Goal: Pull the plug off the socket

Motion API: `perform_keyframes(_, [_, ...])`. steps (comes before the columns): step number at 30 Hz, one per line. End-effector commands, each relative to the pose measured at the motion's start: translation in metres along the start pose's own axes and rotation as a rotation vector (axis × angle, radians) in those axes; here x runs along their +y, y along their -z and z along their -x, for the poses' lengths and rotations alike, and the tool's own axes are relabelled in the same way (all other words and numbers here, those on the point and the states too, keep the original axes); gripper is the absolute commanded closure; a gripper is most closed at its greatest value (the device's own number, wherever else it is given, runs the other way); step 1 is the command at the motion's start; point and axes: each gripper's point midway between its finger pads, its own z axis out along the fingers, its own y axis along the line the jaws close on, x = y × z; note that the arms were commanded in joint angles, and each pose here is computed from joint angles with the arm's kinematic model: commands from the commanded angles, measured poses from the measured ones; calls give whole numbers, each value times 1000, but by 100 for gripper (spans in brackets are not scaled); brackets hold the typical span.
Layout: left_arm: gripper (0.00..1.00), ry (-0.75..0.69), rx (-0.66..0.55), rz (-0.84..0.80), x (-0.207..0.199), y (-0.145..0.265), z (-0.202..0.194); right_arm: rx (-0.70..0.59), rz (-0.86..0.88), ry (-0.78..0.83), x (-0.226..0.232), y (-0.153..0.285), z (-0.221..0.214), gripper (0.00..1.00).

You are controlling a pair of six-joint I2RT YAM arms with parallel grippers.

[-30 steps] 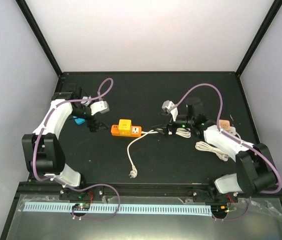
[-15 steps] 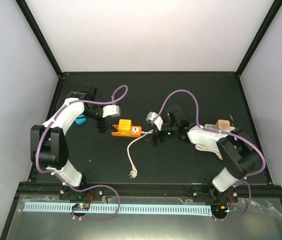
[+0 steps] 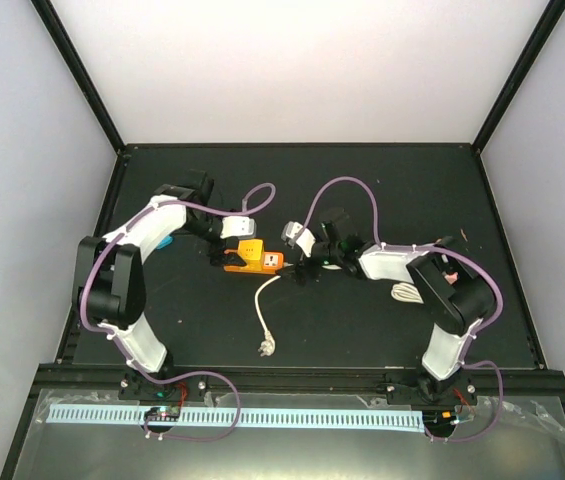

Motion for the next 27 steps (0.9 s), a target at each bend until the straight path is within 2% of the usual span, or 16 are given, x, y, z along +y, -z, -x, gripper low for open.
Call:
perform_keyframes(1, [8, -33, 11, 8, 6, -14, 0, -32, -19, 65, -4, -8, 4, 0])
perform_keyframes(6, [12, -42, 30, -12, 0, -23, -4, -30, -19, 83, -5, -18, 0, 0])
perform_keyframes(10, [19, -53, 49, -18, -4, -27, -8, -19, -18, 115, -4, -26, -5, 0])
perform_keyframes(15, [36, -55, 61, -14, -5, -29, -11, -22, -29, 157, -2, -35, -7, 1])
perform_keyframes(20, [50, -42, 85, -20, -4, -30, -15, -20, -35, 146, -6, -41, -8, 8])
perform_keyframes(27, [56, -67, 85, -63, -13, -31, -17, -10, -39, 143, -5, -50, -9, 10])
